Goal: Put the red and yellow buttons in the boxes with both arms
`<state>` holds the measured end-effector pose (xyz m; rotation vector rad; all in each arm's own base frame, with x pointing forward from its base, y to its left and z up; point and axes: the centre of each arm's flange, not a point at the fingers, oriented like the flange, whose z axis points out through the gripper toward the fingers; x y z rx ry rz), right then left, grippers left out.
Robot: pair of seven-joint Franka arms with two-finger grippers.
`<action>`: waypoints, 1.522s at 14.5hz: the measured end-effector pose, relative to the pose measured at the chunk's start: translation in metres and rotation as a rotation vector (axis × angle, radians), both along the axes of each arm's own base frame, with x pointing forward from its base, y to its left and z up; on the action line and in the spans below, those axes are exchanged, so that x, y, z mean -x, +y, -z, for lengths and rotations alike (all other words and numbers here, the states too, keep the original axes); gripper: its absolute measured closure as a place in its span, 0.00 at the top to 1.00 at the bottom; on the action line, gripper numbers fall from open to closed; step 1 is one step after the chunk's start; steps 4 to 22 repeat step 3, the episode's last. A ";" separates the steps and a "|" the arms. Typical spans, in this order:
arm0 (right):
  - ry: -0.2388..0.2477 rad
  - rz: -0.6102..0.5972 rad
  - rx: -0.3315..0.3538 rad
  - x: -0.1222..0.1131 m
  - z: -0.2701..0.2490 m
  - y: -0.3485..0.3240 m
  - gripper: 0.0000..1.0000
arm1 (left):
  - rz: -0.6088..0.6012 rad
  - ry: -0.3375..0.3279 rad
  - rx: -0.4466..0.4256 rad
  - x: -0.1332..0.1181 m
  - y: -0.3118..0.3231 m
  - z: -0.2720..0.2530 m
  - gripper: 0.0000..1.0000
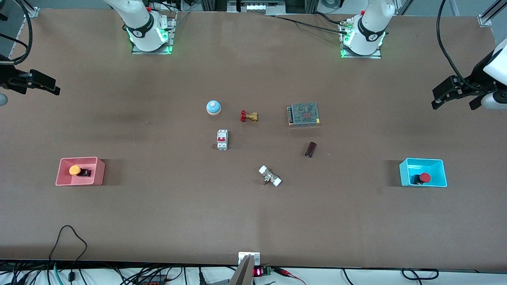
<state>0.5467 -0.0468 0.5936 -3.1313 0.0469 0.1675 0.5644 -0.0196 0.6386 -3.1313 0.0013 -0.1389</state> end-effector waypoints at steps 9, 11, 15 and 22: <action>-0.001 0.001 0.000 0.000 -0.001 0.000 1.00 | 0.000 0.002 -0.001 0.006 0.000 -0.007 1.00; -0.001 0.001 0.000 0.000 -0.001 0.000 1.00 | 0.000 0.002 -0.001 0.006 0.000 -0.007 1.00; -0.001 0.001 0.000 0.000 -0.001 0.000 1.00 | 0.000 0.002 -0.001 0.006 0.000 -0.007 1.00; -0.001 0.001 0.000 0.000 -0.001 0.000 1.00 | 0.000 0.002 -0.001 0.006 0.000 -0.007 1.00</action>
